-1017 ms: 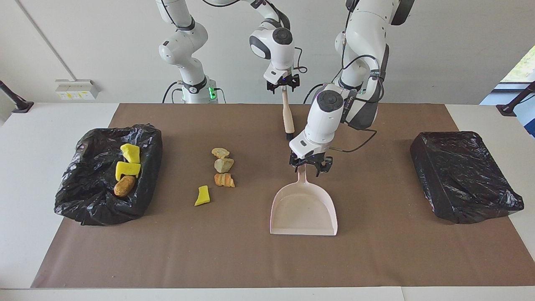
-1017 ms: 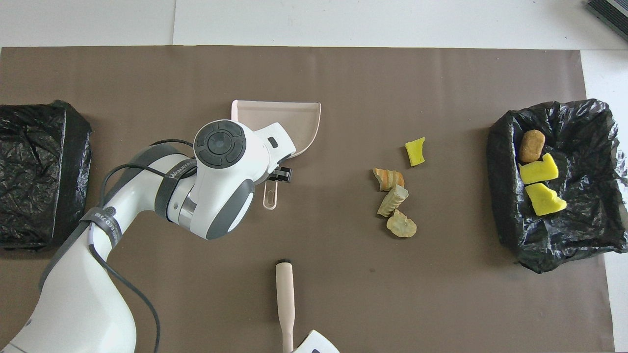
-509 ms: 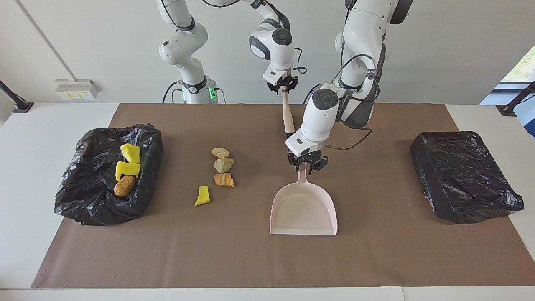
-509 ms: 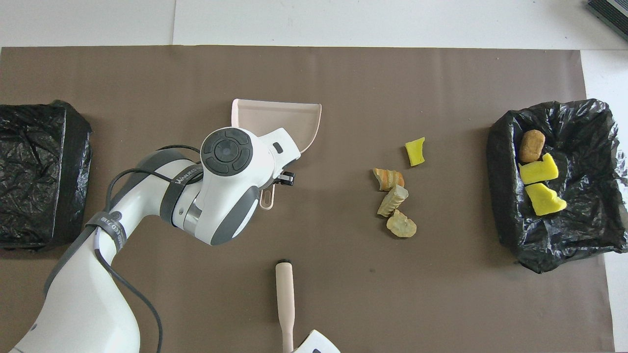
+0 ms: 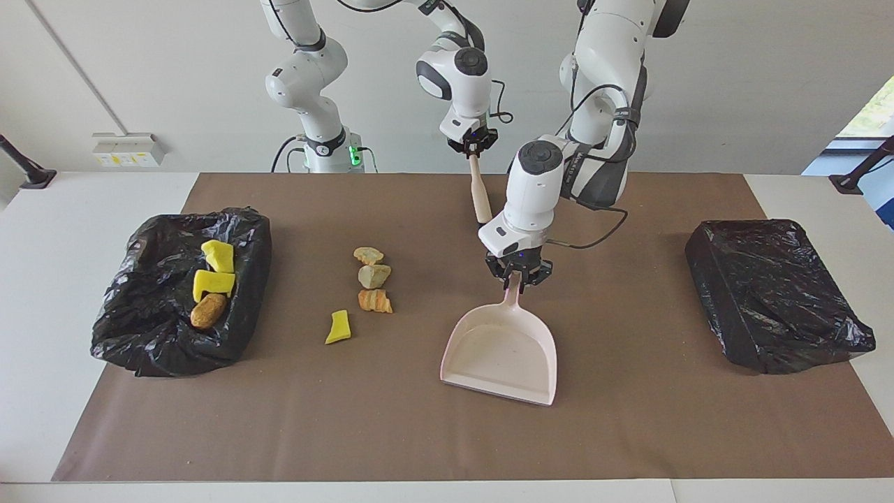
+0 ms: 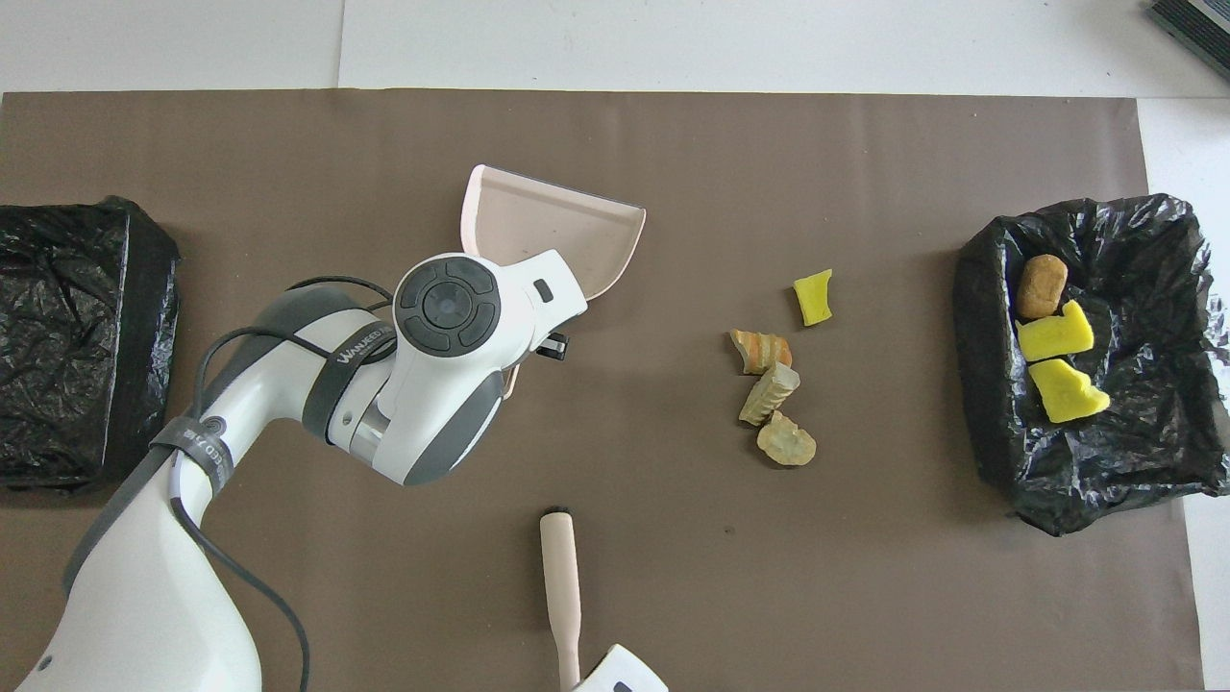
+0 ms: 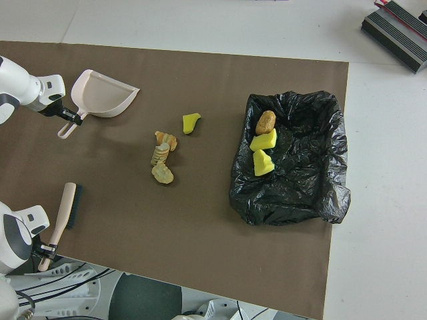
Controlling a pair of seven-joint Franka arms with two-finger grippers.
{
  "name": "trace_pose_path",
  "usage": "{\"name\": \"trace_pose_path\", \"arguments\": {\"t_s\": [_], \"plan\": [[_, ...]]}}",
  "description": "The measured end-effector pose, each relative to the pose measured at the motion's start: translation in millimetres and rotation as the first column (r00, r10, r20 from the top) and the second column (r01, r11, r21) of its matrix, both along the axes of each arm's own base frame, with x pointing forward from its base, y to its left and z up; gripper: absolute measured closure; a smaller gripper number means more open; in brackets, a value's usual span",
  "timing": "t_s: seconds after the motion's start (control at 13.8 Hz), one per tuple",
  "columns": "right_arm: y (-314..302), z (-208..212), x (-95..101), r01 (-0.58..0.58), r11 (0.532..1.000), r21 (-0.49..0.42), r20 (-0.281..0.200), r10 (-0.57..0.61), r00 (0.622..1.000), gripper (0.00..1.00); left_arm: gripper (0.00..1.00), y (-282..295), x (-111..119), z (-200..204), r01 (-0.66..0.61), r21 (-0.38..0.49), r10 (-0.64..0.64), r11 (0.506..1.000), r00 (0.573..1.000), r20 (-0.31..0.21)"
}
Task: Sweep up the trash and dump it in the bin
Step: 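Grasp the brush with the right gripper and move it behind the scraps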
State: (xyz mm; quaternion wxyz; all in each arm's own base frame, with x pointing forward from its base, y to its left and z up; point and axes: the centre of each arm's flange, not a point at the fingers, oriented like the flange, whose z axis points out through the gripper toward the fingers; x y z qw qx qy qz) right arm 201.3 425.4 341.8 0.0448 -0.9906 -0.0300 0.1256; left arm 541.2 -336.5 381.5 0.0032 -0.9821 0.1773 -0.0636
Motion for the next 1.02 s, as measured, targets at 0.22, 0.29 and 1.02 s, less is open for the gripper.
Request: {"name": "trace_pose_path", "arguments": {"t_s": [0.22,0.29,1.02], "plan": [[-26,24,19.7,-0.02,1.0,-0.023,-0.04,0.02,0.999,0.74,0.68,1,-2,9,0.116,0.017,-0.116,0.993,0.993,0.009],[-41,36,29.5,-0.034,0.999,-0.029,-0.05,0.033,0.998,0.74,0.68,2,-2,9,0.183,0.028,-0.183,0.983,0.983,0.008],[-262,128,142.8,-0.084,0.994,-0.072,-0.046,0.08,0.996,0.74,0.68,22,2,-1,0.703,0.1,-0.699,0.704,0.711,-0.074]]}}
